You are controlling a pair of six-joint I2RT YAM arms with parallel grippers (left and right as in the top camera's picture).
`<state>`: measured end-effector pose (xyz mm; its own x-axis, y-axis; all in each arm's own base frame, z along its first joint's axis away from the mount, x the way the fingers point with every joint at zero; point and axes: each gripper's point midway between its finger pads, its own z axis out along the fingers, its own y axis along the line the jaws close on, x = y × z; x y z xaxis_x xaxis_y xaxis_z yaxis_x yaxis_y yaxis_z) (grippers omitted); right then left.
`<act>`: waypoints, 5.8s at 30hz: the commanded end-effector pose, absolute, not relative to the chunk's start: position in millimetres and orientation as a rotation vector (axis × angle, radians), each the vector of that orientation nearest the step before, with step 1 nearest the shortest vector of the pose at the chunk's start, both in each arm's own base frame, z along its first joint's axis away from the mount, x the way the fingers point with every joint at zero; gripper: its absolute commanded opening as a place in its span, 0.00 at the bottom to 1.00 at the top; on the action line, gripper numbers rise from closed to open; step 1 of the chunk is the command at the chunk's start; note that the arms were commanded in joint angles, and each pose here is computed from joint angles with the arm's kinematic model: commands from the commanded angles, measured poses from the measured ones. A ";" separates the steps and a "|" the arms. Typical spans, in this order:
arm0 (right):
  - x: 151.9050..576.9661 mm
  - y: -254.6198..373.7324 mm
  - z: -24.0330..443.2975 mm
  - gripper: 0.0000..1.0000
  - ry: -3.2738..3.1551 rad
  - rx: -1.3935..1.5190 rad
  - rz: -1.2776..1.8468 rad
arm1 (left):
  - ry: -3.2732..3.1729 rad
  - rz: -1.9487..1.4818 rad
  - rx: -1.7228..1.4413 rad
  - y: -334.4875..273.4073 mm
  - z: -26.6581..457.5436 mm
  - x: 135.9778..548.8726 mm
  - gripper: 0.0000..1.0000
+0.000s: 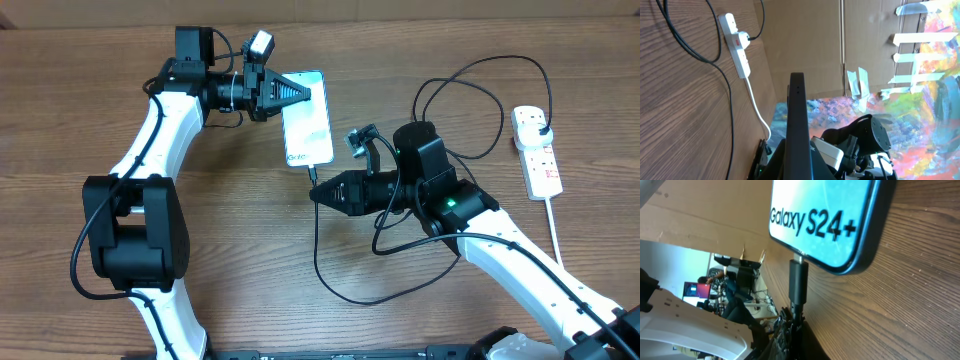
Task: Plug charger to phone and switch on socket
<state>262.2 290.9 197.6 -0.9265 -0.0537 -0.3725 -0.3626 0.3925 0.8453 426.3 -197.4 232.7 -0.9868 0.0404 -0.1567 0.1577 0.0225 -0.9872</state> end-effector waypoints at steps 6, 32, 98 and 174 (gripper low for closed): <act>271.8 289.9 197.5 0.04 2.363 -0.296 1.531 | 2.144 -2.173 0.260 -197.3 240.6 420.8 0.04; 286.1 284.3 203.8 0.04 2.318 -0.252 1.512 | 2.159 -2.197 0.292 -211.6 240.5 413.1 0.04; 308.2 204.8 140.1 0.56 2.572 0.090 1.184 | 2.745 -1.388 0.333 -163.7 117.9 375.6 0.04; 310.2 203.3 132.6 0.57 2.587 0.101 1.086 | 3.025 -1.194 -0.074 -132.9 1.9 393.5 0.31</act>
